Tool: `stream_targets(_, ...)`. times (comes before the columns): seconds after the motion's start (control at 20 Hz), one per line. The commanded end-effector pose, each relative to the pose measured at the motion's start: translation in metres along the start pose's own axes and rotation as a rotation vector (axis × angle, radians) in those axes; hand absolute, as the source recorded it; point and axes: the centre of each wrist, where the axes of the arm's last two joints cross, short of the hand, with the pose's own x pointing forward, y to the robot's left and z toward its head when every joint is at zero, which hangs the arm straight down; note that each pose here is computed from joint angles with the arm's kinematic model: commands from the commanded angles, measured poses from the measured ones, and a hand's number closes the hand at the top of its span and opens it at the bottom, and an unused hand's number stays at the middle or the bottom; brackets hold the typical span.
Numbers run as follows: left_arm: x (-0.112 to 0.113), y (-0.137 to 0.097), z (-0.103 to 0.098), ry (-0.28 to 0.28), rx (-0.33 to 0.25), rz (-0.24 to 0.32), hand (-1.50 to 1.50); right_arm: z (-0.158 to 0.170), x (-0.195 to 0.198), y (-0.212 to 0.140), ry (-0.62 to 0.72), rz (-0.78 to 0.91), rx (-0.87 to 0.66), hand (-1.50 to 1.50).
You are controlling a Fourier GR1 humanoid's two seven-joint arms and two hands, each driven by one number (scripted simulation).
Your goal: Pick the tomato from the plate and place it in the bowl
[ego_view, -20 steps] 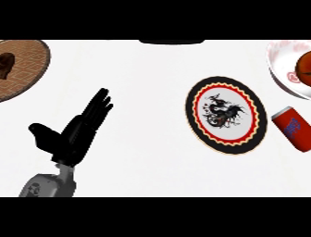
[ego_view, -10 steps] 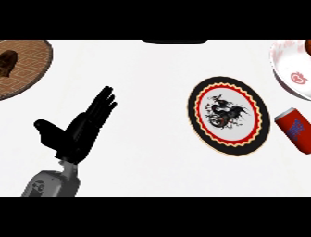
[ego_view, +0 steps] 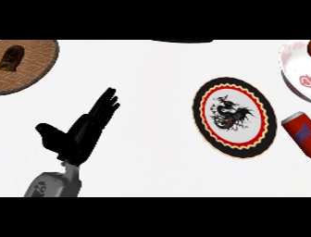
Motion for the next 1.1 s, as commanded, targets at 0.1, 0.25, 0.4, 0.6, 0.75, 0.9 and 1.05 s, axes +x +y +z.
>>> stream_targets(0.1, 0.005, -0.008, -0.016, -0.008, -0.019, -0.005, 0.00, -0.008, -0.026, 0.011, 0.168, -0.025, 0.143, -1.50)
stream_targets(0.25, 0.006, -0.011, -0.015, -0.008, -0.019, -0.011, 0.00, -0.008, -0.025, 0.023, 0.153, -0.147, 0.129, -1.50)
stream_targets(0.4, 0.009, -0.005, -0.012, -0.011, -0.041, -0.007, 0.00, -0.003, -0.030, 0.036, 0.123, -0.242, 0.113, -1.50)
stream_targets(0.6, -0.004, -0.009, -0.005, -0.001, -0.022, -0.008, 0.00, -0.006, -0.030, 0.027, 0.104, -0.550, -0.027, -1.50)
stream_targets(0.75, -0.002, 0.001, 0.002, -0.010, 0.009, -0.002, 0.00, -0.006, -0.038, 0.021, 0.072, -0.767, -0.225, -1.50)
stream_targets(0.9, -0.009, 0.005, 0.007, 0.023, 0.038, 0.004, 0.00, 0.000, -0.051, 0.025, -0.020, -0.901, -0.258, -1.50)
stream_targets(1.05, -0.013, 0.013, 0.000, 0.003, 0.056, 0.015, 0.00, 0.004, -0.075, 0.008, -0.131, -1.008, -0.317, -1.50)
